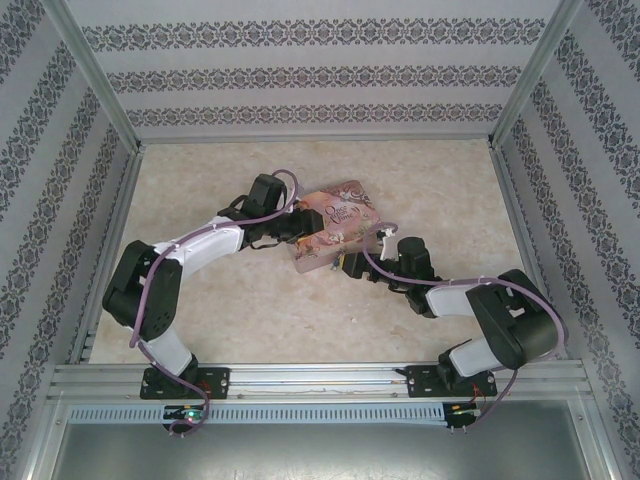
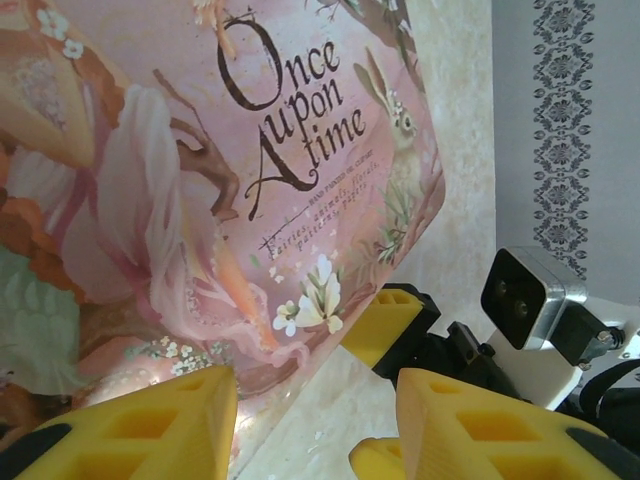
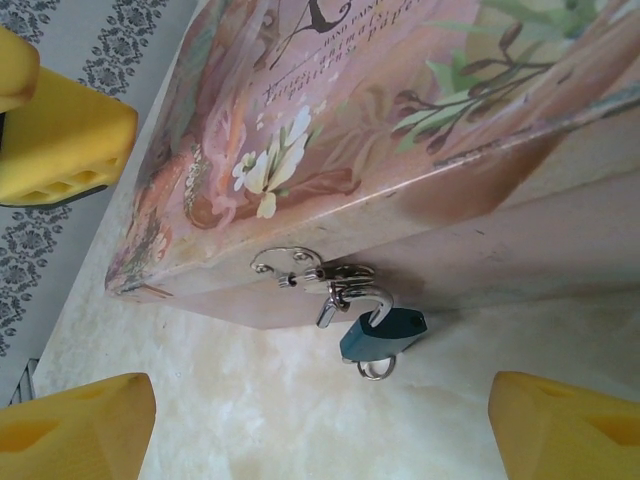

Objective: Unlock a padlock with a key

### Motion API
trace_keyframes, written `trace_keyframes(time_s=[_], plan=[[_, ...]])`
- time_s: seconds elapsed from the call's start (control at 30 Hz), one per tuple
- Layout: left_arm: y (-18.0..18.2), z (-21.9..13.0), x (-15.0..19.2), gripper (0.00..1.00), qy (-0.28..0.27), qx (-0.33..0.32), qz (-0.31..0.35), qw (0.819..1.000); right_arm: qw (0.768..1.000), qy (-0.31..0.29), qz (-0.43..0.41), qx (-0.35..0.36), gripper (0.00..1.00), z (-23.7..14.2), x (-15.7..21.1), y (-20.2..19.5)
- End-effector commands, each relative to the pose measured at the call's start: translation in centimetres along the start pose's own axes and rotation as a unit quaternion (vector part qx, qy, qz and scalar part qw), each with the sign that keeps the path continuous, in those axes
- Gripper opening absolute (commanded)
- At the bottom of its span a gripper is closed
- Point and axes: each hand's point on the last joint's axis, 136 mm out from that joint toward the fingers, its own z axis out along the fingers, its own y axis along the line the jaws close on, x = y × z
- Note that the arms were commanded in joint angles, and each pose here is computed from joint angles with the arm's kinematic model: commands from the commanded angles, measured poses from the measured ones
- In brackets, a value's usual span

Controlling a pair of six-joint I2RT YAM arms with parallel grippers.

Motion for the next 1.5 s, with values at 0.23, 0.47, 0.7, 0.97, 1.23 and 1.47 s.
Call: trace_keyframes(time_s=[0.23, 0.47, 0.7, 0.97, 1.23, 1.47], plan=[[1.9, 1.0, 1.5, 0.45, 0.021, -0.021, 0.007, 1.000, 0.998, -0.025, -0.038, -0.043, 0.86, 1.2, -2.2, 1.9], [2.8, 1.3, 2.0, 0.46, 0.029, -0.030, 0.001, 0.999, 0.998, -0.026, -0.031, -0.052, 0.84, 2.0, -2.5, 1.9], [3.3, 1.4, 2.5, 0.45, 0.032, -0.036, -0.001, 0.999, 0.998, -0.016, -0.028, -0.059, 0.84, 2.6, -2.1, 1.8], [3.5, 1.3, 2.5, 0.45, 0.031, -0.038, -0.002, 0.999, 0.996, -0.001, -0.033, -0.085, 0.83, 3.3, -1.6, 2.4], [3.3, 1.2, 2.4, 0.45, 0.029, -0.038, 0.001, 0.999, 0.993, 0.010, -0.041, -0.110, 0.80, 3.7, -1.5, 3.0], [3.2, 1.1, 2.4, 0.45, 0.027, -0.036, 0.001, 0.999, 0.992, 0.012, -0.043, -0.120, 0.77, 4.1, -1.4, 3.0]])
